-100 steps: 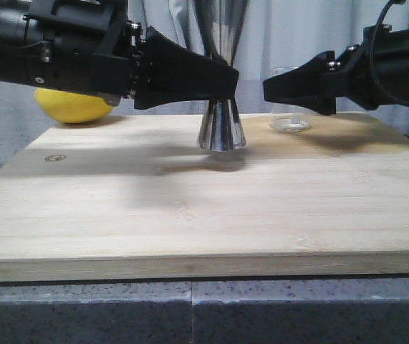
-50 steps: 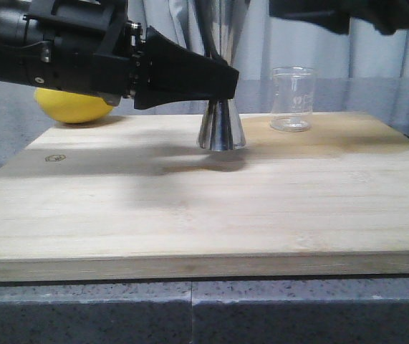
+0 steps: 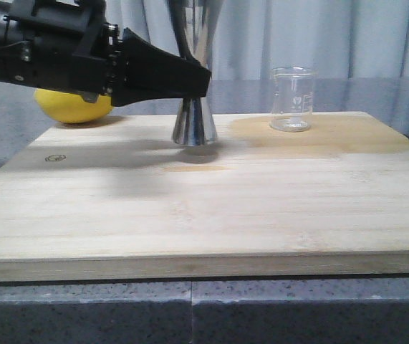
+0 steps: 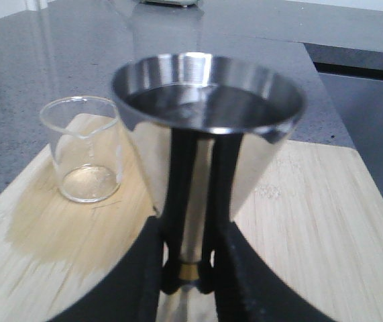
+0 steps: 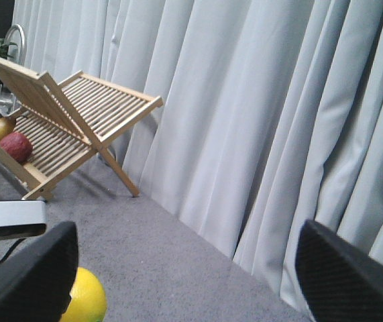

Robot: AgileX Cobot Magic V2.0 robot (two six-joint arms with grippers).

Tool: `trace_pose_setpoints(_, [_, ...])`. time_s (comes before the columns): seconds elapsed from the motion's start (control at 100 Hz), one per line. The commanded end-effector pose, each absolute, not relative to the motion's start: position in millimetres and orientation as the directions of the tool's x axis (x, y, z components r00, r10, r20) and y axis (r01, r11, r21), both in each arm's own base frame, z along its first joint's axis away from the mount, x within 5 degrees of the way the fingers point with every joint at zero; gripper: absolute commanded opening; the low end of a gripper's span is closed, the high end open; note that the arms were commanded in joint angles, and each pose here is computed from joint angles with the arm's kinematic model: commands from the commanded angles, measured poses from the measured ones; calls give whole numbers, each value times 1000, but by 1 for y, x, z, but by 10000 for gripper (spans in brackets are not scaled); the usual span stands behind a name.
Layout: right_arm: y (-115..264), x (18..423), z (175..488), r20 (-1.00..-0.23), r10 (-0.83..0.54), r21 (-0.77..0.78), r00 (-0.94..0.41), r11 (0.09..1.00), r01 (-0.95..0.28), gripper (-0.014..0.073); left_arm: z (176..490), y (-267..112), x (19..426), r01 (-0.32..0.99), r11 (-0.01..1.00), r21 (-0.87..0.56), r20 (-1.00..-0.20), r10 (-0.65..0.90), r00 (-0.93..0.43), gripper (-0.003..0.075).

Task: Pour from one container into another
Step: 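Carry the held steel jigger with the left gripper toward the lemon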

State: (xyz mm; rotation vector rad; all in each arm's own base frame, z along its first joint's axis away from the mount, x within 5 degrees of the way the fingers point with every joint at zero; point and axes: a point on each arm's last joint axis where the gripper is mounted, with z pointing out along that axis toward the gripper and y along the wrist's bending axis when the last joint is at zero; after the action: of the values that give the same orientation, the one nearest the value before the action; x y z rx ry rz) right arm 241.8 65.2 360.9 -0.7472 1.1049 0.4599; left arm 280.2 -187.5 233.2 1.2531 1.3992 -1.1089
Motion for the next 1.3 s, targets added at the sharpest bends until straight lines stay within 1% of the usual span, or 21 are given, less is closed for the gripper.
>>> trace_pose_setpoints(0.0, [62, 232, 382, -889, 38, -304, 456, 694, -652, 596, 272, -178, 276, 999, 46, -6, -1000, 23, -7, 8])
trace_pose_setpoints(0.09, [62, 230, 384, -887, 39, -307, 460, 694, -651, 596, 273, -168, 279, 998, 63, 8, -999, 44, 6, 8])
trace_pose_setpoints(0.25, [62, 230, 384, -893, 54, -287, 446, 694, -660, 596, 275, -151, 285, 995, 104, -10, -998, 65, -17, 8])
trace_pose_setpoints(0.55, [62, 230, 384, -893, 54, -287, 446, 694, -660, 596, 275, -137, 292, 989, 150, -11, -998, 65, -21, 8])
trace_pose_setpoints(0.86, [62, 230, 384, -894, 53, -287, 444, 695, -659, 596, 276, -137, 292, 987, 159, -12, -998, 51, -20, 8])
trace_pose_setpoints(1.29, [62, 230, 384, -895, 51, -286, 443, 697, -658, 596, 276, -155, 283, 993, 110, -29, -999, 32, -33, 8])
